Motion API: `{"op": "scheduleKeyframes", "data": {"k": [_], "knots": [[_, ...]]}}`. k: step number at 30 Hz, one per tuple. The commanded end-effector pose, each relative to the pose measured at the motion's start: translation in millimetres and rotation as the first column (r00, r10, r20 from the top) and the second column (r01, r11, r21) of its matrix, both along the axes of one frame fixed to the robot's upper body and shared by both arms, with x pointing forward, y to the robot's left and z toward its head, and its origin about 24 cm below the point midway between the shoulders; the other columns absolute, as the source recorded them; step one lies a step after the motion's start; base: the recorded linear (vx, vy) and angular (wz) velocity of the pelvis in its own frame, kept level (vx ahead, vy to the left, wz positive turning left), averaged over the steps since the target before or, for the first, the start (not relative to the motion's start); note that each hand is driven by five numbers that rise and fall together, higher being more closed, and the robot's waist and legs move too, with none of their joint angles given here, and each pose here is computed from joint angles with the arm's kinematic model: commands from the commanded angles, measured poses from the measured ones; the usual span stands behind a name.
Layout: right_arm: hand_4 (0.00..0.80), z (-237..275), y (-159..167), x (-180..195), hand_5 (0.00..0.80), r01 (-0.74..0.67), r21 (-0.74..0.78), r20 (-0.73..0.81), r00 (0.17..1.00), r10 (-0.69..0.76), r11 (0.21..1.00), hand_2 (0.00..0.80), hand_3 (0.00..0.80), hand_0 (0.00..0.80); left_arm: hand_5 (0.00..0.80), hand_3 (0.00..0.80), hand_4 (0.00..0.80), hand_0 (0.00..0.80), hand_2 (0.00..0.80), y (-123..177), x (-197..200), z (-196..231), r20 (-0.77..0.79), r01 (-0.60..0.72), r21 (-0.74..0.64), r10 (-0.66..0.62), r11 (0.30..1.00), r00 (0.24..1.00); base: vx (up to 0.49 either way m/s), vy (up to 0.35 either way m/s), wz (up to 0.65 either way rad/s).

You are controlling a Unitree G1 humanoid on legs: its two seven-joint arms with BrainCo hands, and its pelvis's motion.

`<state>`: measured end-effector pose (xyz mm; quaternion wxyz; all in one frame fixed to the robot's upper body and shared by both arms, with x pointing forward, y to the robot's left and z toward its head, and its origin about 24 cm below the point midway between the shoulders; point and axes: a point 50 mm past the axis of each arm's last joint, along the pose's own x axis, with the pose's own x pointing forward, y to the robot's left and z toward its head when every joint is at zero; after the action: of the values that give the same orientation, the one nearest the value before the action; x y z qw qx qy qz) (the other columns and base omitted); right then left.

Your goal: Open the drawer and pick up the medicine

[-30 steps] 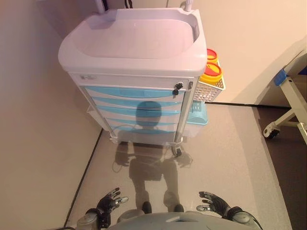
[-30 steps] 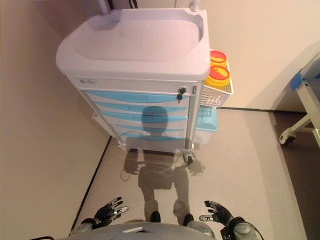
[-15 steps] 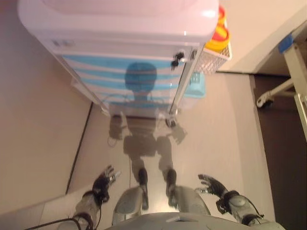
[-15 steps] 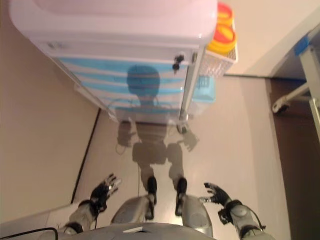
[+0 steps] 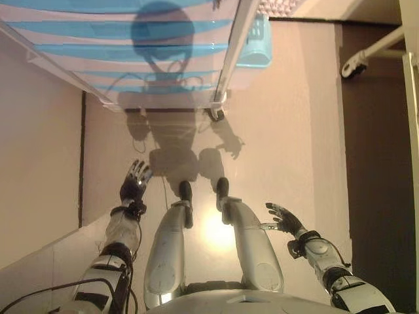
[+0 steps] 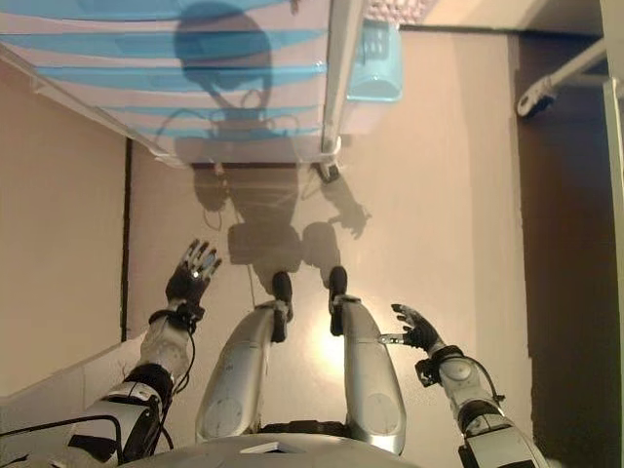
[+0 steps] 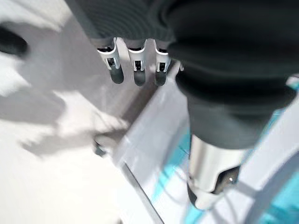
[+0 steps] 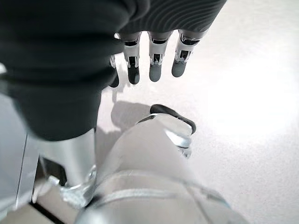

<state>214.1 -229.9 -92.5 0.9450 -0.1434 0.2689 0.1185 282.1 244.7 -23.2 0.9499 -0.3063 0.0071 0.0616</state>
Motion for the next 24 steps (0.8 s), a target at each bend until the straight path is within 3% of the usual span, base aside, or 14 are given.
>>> {"op": "scheduleKeyframes", "data": {"k": [1, 7, 14, 19, 24], "knots": [[0.0, -10, -1, -25, 0.0, -0.02, -0.015, -0.047, 0.999, 0.02, 1.0, 0.0, 0.0, 0.0, 0.0, 0.0, 0.0, 0.0, 0.0, 15, 6, 29, 0.213, -0.054, -0.084, 0.071, 0.995, 0.975, 0.078, 0.055, -0.22], [0.0, -10, -1, -31, 0.0, -0.009, -0.005, -0.052, 0.999, 0.008, 1.0, 0.0, 0.0, 0.0, 0.0, 0.0, 0.0, 0.0, 0.0, 35, 39, 96, 0.457, -0.048, -0.187, 0.13, 0.981, 0.88, 0.006, 0.038, -0.23], [0.0, -12, 1, -37, 0.0, -0.02, -0.007, -0.064, 0.998, 0.019, 1.0, 0.0, 0.0, 0.0, 0.0, 0.0, 0.0, 0.0, 0.0, 55, 71, 184, 0.627, -0.029, -0.341, 0.25, 0.94, 0.738, 0.031, -0.001, -0.12], [0.0, -11, -1, -35, 0.0, -0.025, -0.027, -0.066, 0.998, 0.024, 0.999, 0.0, 0.0, 0.0, 0.0, 0.0, 0.0, 0.0, 0.0, 59, 80, 237, 0.709, 0.004, -0.382, 0.29, 0.924, 0.642, 0.0, 0.008, -0.07], [0.0, -9, -3, -34, 0.0, -0.013, -0.015, -0.07, 0.997, 0.012, 1.0, 0.0, 0.0, 0.0, 0.0, 0.0, 0.0, 0.0, 0.0, 53, 82, 282, 0.779, 0.002, -0.307, 0.25, 0.952, 0.575, -0.004, -0.006, 0.02]]}}
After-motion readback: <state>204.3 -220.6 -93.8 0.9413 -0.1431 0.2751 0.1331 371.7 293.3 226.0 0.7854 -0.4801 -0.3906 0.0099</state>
